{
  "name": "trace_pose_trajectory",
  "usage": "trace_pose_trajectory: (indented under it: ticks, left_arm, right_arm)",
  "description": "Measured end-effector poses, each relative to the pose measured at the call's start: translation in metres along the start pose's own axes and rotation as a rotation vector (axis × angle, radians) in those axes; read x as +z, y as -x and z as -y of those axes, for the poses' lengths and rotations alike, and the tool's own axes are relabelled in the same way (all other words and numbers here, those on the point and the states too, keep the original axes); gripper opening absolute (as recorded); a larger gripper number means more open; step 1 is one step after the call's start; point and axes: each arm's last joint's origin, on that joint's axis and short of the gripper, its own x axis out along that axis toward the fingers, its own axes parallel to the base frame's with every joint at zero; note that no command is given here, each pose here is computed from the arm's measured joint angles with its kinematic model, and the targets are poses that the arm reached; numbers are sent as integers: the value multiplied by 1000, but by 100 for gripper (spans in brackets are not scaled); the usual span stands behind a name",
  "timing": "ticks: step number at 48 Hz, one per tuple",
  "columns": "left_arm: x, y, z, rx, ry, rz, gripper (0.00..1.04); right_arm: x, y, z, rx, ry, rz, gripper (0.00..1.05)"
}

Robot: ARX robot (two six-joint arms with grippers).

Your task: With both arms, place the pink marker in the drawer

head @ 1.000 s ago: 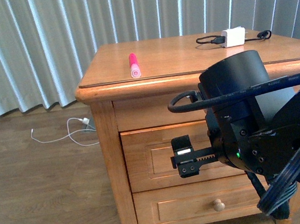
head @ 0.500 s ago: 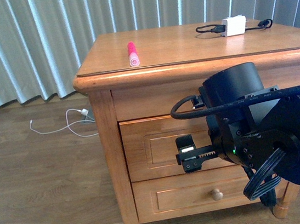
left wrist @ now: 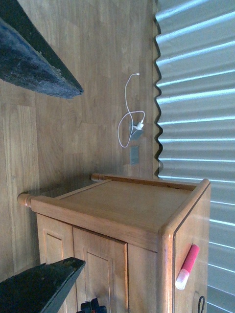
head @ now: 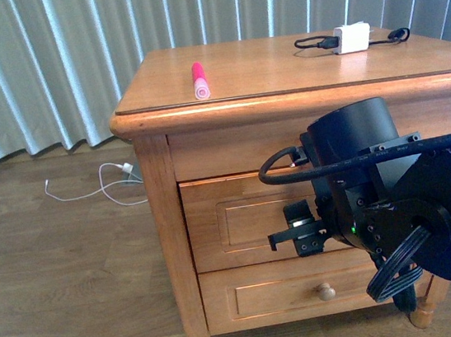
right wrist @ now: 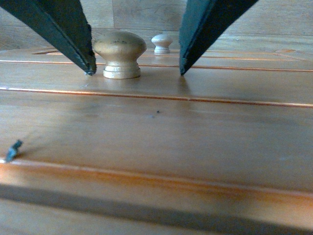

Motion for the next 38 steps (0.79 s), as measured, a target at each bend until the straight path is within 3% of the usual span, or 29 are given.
trace_pose_trajectory:
  ticks: [10, 26, 38]
  left_arm:
    - [0, 0, 0, 0, 0, 0, 99]
    - [0, 0, 0, 0, 0, 0, 99]
    - [0, 0, 0, 0, 0, 0, 99]
  right_arm:
    - [-1, -1, 3, -13, 9, -9, 24]
    - [-4, 6, 4, 29, 45, -74, 22]
    - [-16, 39, 10, 79, 85, -178, 22]
